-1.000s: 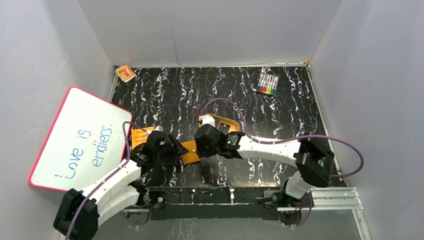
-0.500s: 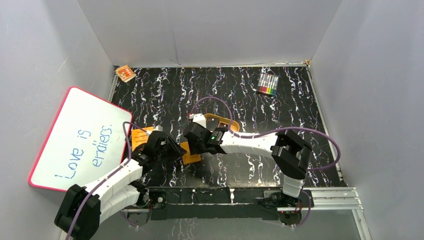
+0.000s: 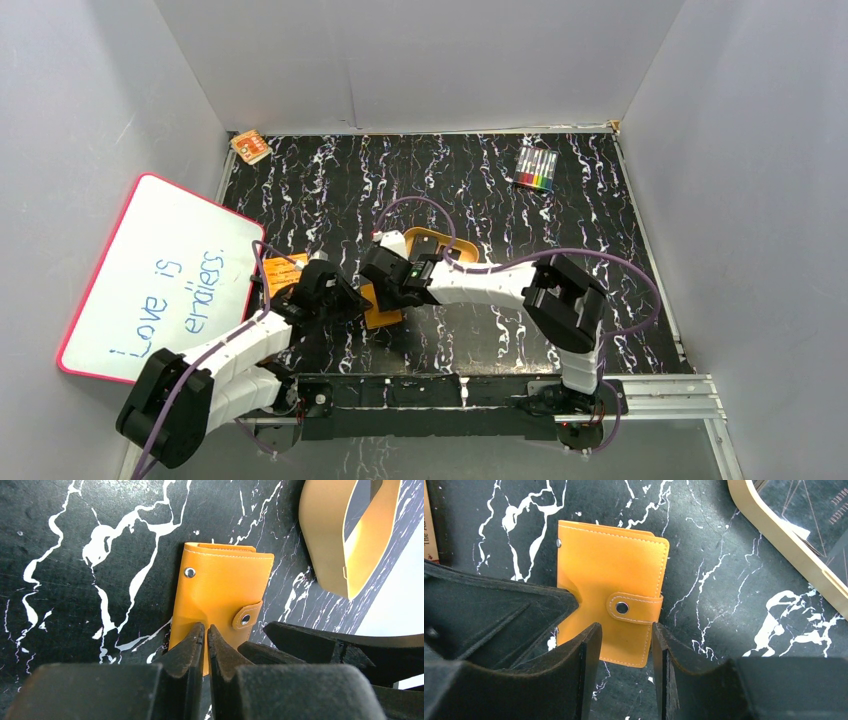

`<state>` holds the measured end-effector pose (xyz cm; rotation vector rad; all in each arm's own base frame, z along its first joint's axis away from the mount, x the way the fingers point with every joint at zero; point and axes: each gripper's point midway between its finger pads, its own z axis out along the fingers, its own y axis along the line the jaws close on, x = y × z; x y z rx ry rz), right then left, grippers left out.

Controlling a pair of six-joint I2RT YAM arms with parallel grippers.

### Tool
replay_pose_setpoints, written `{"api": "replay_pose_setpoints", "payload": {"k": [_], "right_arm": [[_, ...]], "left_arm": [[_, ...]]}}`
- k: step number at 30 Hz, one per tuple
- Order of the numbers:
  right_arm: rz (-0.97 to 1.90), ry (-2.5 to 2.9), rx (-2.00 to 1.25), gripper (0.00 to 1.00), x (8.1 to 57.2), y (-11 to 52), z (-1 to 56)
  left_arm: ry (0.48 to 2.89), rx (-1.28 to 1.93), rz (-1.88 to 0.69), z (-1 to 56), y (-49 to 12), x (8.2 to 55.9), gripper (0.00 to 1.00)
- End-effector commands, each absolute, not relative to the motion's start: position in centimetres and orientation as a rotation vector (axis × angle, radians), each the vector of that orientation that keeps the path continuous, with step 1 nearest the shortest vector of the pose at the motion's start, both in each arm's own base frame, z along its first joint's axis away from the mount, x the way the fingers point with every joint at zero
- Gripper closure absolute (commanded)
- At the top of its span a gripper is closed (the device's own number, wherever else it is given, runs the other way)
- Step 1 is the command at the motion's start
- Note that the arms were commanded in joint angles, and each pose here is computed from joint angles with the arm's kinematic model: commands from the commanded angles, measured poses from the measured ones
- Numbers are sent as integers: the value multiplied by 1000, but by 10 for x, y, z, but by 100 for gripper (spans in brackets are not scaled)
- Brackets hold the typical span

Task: Put the credit cards into the card holder
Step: Open the card holder at the center of the board.

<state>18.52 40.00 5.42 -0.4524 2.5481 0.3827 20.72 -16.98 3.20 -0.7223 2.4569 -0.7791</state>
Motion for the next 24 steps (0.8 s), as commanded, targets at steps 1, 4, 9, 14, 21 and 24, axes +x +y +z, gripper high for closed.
{"api": "replay_pose_setpoints", "payload": {"k": [1,4,9,14,21,24], "right_arm": [[387,2518,-449,49,193,414,69],[356,2521,-460,47,195,414,66],[298,2540,-487,46,196,412,58],[220,2553,-514,45,198,407,48],[183,2565,-540,45,199,407,39],[139,2566,-555,45,201,404,36]], "left_arm": [[2456,-743,-749,25,-164,206,95],[2460,-747,-748,22,-163,204,96],[2467,-756,-746,20,-162,202,97],[2463,-755,-754,20,-162,201,97],[2460,-762,-768,20,-163,200,98],[2456,-761,-770,21,-163,200,98]]}}
